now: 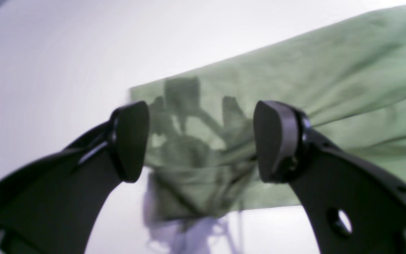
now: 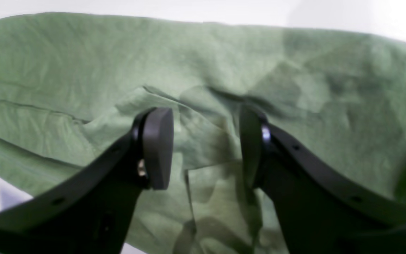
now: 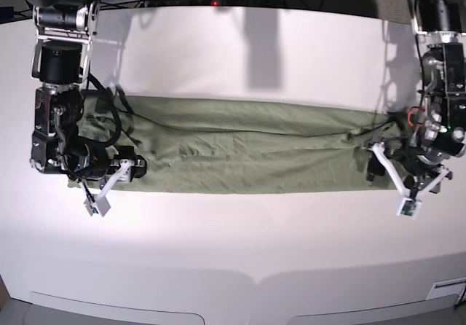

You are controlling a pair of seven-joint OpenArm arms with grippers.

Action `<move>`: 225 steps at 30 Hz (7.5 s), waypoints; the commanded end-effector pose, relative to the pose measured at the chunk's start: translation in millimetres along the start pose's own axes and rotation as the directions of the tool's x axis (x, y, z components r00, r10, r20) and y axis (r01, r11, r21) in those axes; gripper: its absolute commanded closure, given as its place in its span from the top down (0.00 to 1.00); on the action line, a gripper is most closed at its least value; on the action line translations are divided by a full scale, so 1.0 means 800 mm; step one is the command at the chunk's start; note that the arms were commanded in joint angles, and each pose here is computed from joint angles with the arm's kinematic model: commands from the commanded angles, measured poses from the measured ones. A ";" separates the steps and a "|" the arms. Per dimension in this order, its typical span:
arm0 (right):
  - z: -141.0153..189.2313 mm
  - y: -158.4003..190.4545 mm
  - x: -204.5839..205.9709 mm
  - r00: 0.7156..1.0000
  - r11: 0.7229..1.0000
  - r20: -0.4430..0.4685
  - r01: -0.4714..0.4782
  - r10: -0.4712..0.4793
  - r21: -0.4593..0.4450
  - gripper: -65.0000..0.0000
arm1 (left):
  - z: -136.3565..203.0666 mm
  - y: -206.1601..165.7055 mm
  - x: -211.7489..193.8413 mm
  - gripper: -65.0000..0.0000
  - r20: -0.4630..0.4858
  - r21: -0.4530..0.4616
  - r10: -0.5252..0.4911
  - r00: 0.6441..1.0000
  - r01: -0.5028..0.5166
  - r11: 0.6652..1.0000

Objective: Fold the T-shirt properly

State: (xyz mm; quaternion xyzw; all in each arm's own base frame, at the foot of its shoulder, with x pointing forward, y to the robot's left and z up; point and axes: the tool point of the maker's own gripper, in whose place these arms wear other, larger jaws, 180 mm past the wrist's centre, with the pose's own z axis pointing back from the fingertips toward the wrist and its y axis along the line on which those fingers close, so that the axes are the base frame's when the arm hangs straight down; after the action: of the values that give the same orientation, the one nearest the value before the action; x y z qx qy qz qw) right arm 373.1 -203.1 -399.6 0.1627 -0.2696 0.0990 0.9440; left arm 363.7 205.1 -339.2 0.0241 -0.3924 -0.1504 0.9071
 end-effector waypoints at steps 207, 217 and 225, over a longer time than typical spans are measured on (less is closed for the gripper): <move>0.143 -0.169 -0.046 0.954 0.922 0.123 0.296 -0.273 -0.251 0.40 | -0.061 -0.231 0.336 0.54 0.242 -0.617 0.081 0.967 0.089 0.782; 0.146 -0.176 -0.039 0.959 0.920 0.150 0.273 -0.239 -0.280 0.71 | -0.068 -0.236 0.319 0.54 0.219 -0.626 0.088 0.972 0.071 0.777; 0.113 -0.158 -0.042 0.941 0.924 0.180 0.322 -0.287 -0.208 0.73 | -0.069 -0.237 0.317 0.54 0.215 -0.627 0.087 0.973 0.069 0.776</move>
State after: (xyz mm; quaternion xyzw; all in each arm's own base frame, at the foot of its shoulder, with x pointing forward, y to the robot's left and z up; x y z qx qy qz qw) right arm 321.8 -346.7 -398.4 0.1044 -0.2868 -0.0997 0.9471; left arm 505.7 -48.9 -262.2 -0.2948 -0.3863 -0.2687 0.8317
